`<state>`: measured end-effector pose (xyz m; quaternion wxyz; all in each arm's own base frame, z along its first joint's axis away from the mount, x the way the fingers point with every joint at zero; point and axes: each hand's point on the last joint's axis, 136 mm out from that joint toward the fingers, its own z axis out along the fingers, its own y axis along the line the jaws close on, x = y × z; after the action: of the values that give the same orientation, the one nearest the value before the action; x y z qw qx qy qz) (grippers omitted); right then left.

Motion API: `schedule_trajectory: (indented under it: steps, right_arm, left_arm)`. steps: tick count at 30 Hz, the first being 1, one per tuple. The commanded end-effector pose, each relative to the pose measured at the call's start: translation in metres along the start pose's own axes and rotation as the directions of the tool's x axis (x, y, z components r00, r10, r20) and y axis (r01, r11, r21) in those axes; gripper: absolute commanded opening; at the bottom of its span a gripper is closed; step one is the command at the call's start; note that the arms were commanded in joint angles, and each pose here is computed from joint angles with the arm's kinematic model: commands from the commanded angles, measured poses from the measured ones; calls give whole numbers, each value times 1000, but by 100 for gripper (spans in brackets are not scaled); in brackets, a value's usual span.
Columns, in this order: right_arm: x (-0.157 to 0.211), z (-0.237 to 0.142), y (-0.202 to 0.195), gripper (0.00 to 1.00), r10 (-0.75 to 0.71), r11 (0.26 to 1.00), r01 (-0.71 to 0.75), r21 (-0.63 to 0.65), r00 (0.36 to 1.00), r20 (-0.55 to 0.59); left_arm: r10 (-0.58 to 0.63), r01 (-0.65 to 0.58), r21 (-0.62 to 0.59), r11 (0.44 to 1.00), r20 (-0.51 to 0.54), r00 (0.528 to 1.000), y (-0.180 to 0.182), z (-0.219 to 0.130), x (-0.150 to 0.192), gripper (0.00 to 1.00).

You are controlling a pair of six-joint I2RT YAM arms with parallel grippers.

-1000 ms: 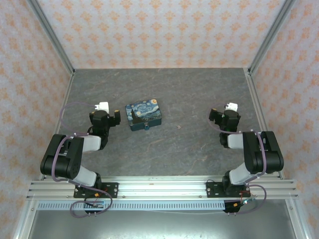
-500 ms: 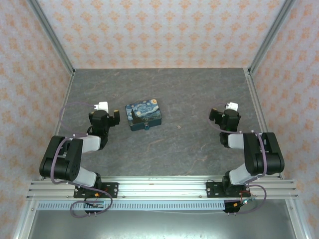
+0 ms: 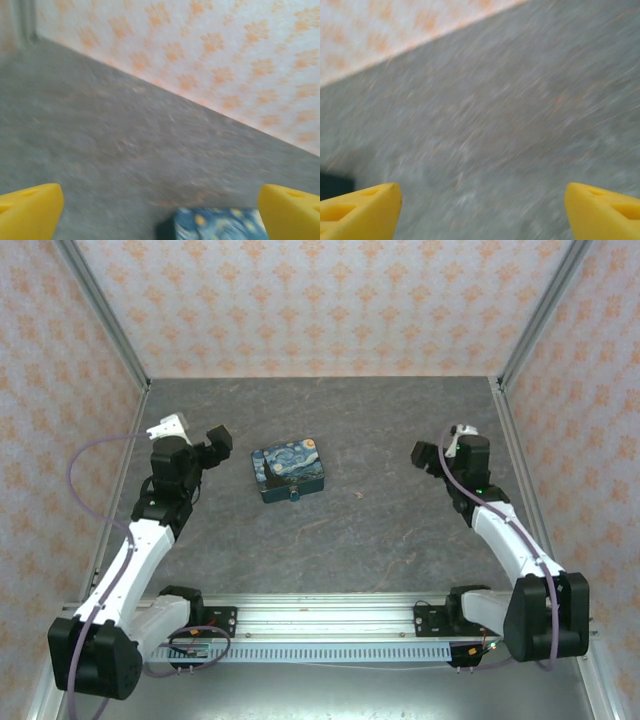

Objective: Unlock a padlock with a key

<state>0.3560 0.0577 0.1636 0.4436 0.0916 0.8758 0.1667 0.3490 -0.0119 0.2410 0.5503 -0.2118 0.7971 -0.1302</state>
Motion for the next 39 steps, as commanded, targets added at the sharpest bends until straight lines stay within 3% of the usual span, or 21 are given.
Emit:
schedule_trajectory:
  steps: [1,8,17,28,39]
  right_arm:
    - [72,-7,30,82,-8,996,-19,-88,954,-301]
    - [124,15,67,68,-168,984,119,-132,866,-471]
    - [139,61,88,54,-266,963,234,-130,776,-572]
    - [150,92,85,50,-281,938,346,-14,738,-614]
    - [171,95,80,46,-299,907,421,23,681,-668]
  left_arm:
    - [-163,187,64,980,-272,948,-25,-12,69,100]
    - [-236,300,172,938,-315,919,-67,-12,99,100]
    - [-182,260,192,946,-348,920,-94,-3,105,99]
    - [-161,222,156,962,-327,931,-88,-5,105,100]
    - [-144,187,126,974,-292,945,-80,-10,95,100]
